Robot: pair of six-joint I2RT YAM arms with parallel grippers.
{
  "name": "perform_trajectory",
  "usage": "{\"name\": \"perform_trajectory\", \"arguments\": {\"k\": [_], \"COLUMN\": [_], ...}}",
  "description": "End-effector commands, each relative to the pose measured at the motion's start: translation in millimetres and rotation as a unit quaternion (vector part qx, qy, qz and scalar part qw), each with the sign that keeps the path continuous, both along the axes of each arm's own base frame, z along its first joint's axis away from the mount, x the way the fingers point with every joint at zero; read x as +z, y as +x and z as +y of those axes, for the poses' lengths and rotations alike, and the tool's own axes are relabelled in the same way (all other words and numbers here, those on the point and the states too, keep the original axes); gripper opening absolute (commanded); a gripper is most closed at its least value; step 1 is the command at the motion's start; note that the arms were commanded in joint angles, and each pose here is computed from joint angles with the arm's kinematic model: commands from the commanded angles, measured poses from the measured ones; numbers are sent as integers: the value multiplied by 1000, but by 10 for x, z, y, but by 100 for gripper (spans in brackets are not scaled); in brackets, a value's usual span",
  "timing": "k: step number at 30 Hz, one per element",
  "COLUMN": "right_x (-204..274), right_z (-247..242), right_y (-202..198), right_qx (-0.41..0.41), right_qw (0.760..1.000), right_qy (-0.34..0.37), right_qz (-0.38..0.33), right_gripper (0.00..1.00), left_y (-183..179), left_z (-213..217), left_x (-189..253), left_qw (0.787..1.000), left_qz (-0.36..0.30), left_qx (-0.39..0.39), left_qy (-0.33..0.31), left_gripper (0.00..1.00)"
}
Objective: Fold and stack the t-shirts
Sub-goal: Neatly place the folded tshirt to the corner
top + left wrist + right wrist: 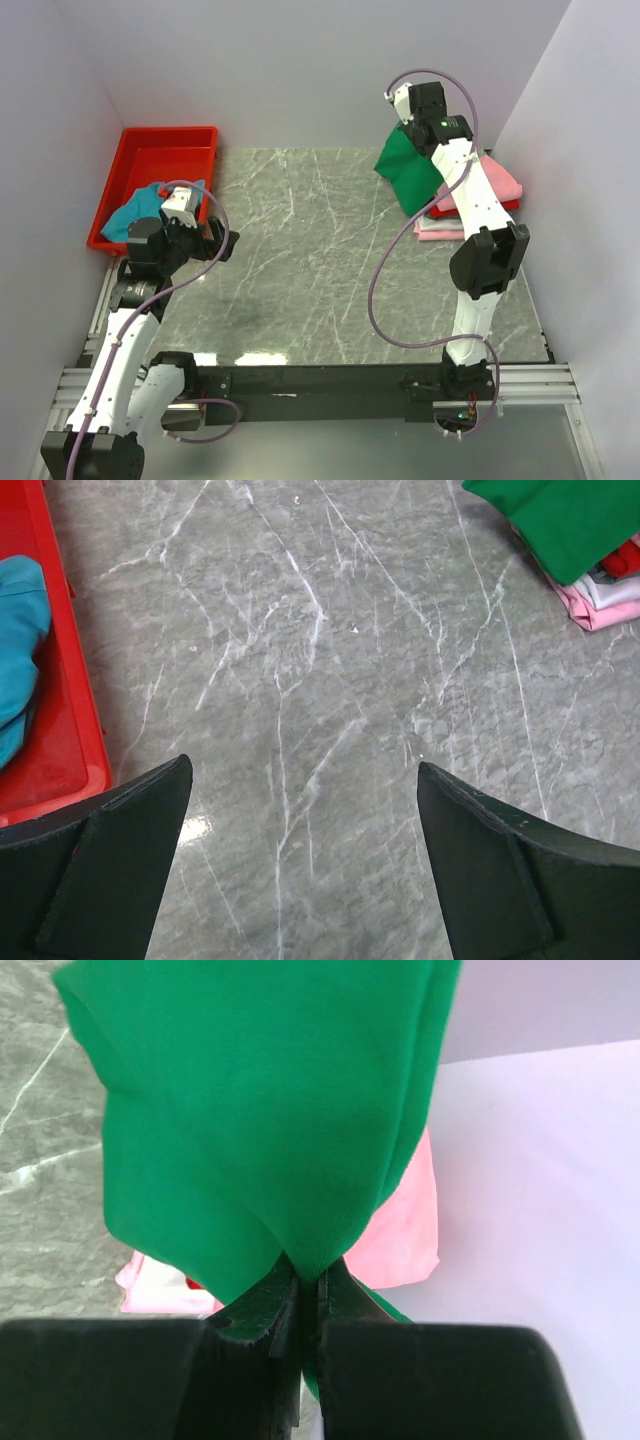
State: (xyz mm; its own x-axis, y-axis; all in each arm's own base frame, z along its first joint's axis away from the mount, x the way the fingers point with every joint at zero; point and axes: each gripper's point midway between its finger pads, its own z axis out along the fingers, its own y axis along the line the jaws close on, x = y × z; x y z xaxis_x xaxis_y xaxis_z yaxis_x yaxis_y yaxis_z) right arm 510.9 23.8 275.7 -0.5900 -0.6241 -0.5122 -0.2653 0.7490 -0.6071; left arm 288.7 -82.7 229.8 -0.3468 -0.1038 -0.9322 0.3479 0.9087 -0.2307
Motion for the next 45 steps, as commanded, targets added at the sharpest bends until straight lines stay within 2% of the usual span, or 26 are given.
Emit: {"name": "perform_trajectory", "arguments": {"k": [1, 20, 45], "right_x": [784, 1311, 1333], "right_z": [-109, -316, -562], "right_y": [-52, -272, -285], "right_qx": [-12, -26, -42], "right_qw": [995, 988, 987], "right_qy": [2, -1, -5], "right_qz": [-103, -155, -156], "right_gripper": [0, 0, 0], "left_y": [2, 12, 7], "left_z": [-38, -38, -44], "left_x": [90, 76, 58], "left_qw": [1000, 1000, 1000], "left_qz": [-20, -19, -16], "left_qx": [-13, -13, -15], "left_qy": [2, 3, 4], "left_gripper": [99, 99, 99]}}
